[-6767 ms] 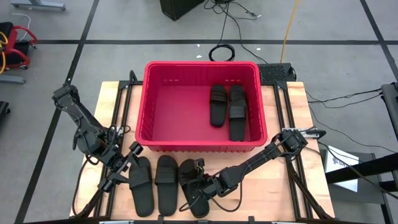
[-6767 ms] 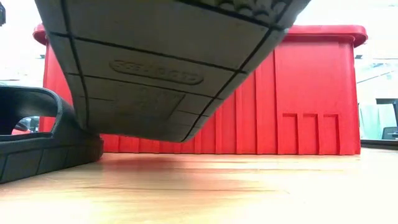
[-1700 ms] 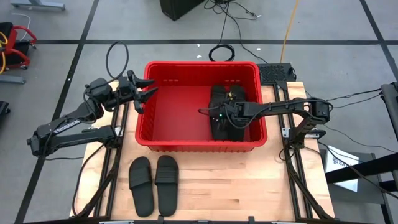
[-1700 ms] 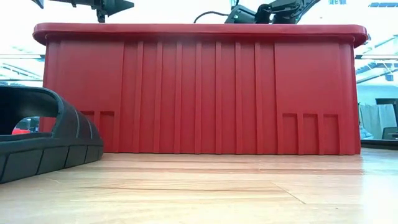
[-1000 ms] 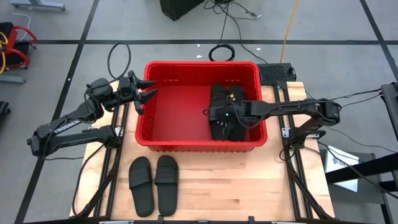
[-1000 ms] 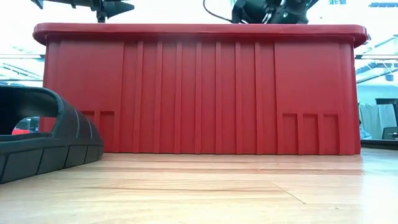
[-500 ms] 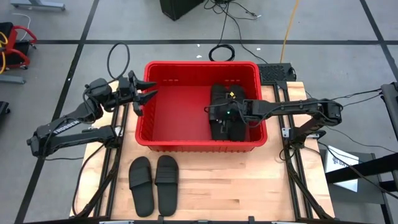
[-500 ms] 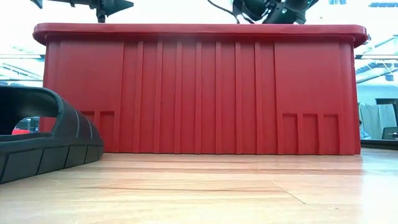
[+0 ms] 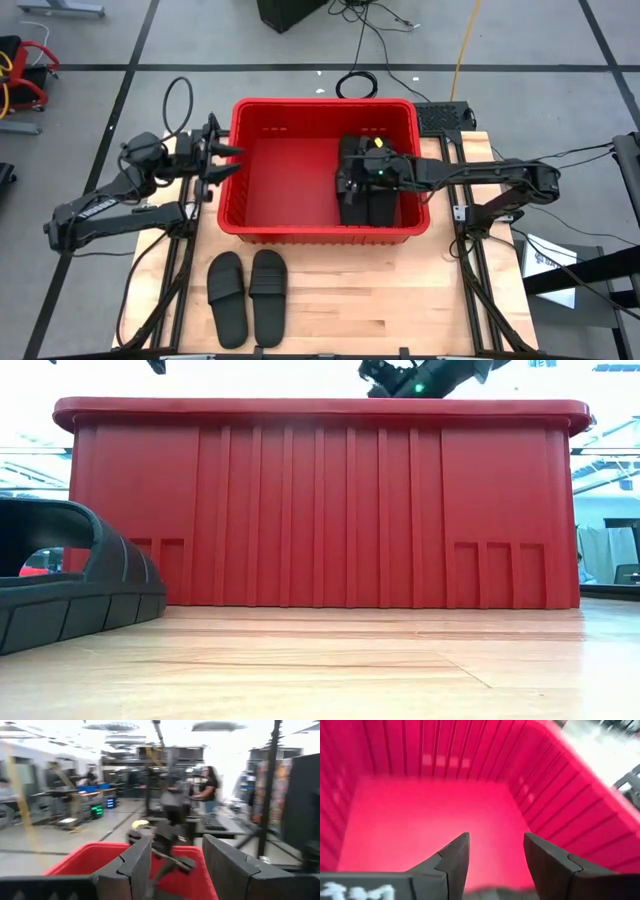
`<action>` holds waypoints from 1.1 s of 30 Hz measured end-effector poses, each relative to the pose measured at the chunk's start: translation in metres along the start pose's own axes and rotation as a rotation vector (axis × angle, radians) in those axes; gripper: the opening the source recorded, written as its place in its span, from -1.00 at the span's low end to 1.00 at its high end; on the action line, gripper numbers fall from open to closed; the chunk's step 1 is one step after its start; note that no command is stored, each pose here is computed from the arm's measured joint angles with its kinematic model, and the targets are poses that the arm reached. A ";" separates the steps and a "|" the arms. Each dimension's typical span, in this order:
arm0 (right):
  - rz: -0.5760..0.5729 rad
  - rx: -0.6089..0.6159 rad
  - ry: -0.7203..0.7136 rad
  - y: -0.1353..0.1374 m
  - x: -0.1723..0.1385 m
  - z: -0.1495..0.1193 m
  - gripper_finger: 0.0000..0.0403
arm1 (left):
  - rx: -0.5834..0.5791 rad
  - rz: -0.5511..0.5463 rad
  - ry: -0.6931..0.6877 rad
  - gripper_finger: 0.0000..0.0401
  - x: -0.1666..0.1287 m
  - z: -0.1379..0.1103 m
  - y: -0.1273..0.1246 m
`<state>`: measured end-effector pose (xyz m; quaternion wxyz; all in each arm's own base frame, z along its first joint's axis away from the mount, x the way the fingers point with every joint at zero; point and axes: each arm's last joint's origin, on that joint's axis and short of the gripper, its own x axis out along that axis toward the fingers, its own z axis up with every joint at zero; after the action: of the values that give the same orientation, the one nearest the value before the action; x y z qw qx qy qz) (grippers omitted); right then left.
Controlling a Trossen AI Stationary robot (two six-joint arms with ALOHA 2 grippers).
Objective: Pick and place slides into bin
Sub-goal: Put the black slide into the red bin
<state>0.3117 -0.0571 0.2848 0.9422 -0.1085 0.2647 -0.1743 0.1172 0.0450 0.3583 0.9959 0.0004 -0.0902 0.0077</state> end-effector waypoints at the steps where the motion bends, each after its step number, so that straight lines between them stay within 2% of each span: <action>1: -0.003 0.016 -0.028 0.000 -0.002 0.003 -0.13 | -0.002 -0.026 0.000 -0.11 0.000 0.000 -0.002; 6: 0.029 0.049 -0.096 0.010 -0.013 0.013 -0.13 | -0.012 -0.115 -0.005 -0.11 0.002 0.000 -0.012; 12: 0.099 0.052 -0.228 0.034 -0.030 0.029 -0.15 | -0.031 -0.229 -0.021 -0.11 0.005 0.001 -0.026; 18: 0.165 -0.018 -0.317 0.060 -0.042 0.038 -0.14 | -0.025 -0.353 -0.024 -0.11 0.009 0.000 -0.044; 28: 0.236 -0.059 -0.374 0.084 -0.056 0.042 -0.16 | -0.060 -0.422 0.015 -0.11 0.026 -0.010 -0.084; 33: 0.253 -0.064 -0.380 0.089 -0.059 0.043 -0.17 | -0.060 -0.416 0.019 -0.11 0.035 -0.016 -0.112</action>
<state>0.3113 0.0525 0.3214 0.9855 -0.1355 0.0993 -0.0228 0.1561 -0.0660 0.3490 0.9764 -0.0108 -0.0790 -0.2007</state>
